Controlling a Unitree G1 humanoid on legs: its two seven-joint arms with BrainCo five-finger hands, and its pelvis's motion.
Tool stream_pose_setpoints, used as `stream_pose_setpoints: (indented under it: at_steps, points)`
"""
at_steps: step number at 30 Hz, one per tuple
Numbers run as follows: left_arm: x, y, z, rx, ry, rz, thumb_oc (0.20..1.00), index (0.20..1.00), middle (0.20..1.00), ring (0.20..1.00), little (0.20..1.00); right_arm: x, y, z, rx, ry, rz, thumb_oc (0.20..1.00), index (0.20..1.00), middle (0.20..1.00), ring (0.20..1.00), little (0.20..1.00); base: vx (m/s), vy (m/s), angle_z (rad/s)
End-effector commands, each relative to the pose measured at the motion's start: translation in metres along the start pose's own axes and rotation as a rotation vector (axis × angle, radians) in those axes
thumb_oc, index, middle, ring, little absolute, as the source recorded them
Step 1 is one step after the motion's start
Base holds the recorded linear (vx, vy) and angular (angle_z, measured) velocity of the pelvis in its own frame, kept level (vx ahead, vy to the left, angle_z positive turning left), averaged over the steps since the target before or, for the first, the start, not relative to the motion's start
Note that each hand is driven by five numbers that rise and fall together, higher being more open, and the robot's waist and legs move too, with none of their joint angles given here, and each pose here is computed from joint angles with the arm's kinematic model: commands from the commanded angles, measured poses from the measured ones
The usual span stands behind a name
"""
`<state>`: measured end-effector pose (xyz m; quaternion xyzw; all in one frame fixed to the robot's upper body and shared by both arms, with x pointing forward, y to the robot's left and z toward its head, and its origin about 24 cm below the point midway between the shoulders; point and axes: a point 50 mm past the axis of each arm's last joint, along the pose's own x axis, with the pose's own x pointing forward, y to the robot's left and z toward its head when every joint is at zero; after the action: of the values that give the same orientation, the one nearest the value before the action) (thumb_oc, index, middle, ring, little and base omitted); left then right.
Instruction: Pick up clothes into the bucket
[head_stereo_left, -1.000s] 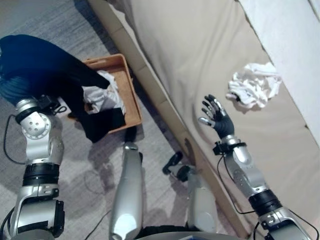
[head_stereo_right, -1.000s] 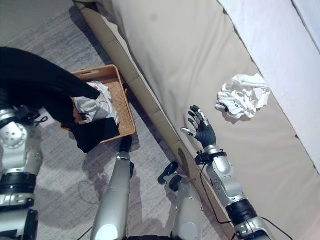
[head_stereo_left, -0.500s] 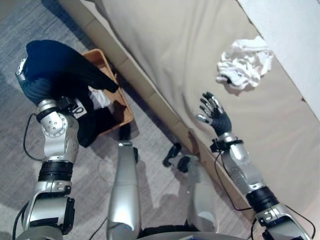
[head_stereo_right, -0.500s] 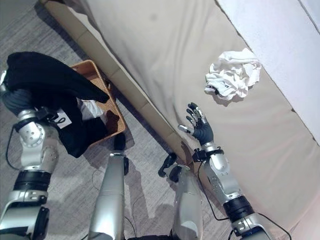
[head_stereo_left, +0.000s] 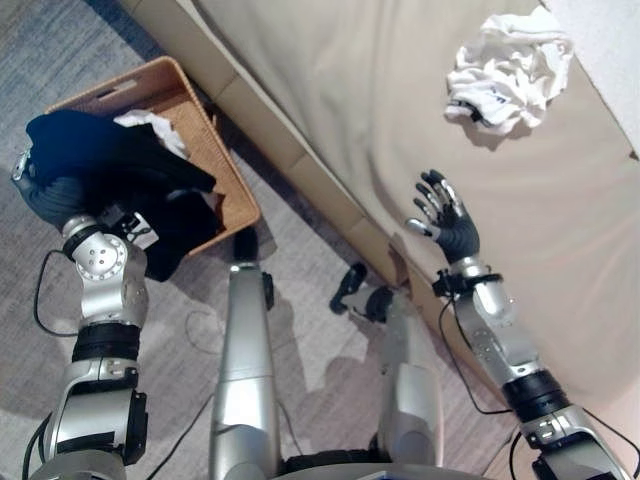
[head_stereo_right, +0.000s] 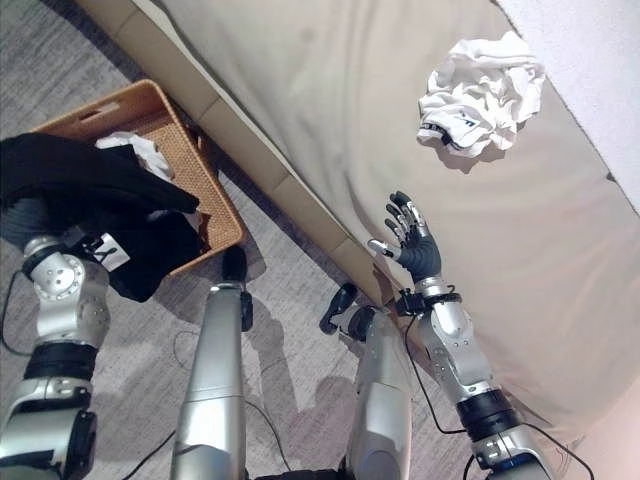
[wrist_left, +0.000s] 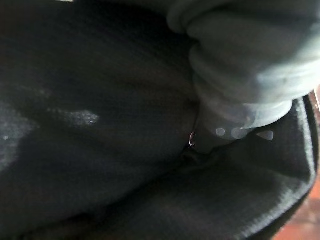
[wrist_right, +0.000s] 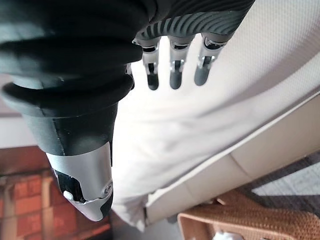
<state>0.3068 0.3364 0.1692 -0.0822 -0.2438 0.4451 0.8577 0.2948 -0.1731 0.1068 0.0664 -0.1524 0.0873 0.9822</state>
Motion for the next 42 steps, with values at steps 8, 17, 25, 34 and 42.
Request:
stream_pose_setpoints:
  at_steps: [8,17,25,34,42]
  points:
    - [0.023,0.0,0.014,0.129,-0.075,0.003,0.2,0.2,0.2,0.2,0.2,-0.001,0.0,0.034,-0.007,-0.183,0.028,1.0,1.0,1.0,1.0,1.0,0.0,-0.002,0.02]
    - [0.019,-0.008,0.002,0.146,-0.007,-0.103,0.2,0.2,0.2,0.2,0.2,0.0,-0.004,0.038,-0.022,-0.189,0.026,1.0,1.0,1.0,1.0,1.0,0.0,0.011,0.0]
    - [0.017,-0.019,0.0,0.21,0.002,-0.262,0.2,0.2,0.2,0.2,0.2,0.003,-0.008,0.038,-0.038,-0.178,0.029,1.0,1.0,1.0,1.0,1.0,-0.01,0.028,0.0]
    - [0.023,-0.014,-0.005,0.415,-0.006,-0.285,1.0,1.0,1.0,1.0,1.0,0.001,-0.01,0.039,-0.056,-0.17,0.048,1.0,1.0,1.0,1.0,1.0,0.0,0.011,0.0]
    - [0.022,-0.001,-0.025,0.427,0.136,-0.279,1.0,1.0,1.0,1.0,1.0,-0.001,-0.012,0.037,-0.055,-0.15,0.043,1.0,1.0,1.0,1.0,1.0,0.0,0.0,0.0]
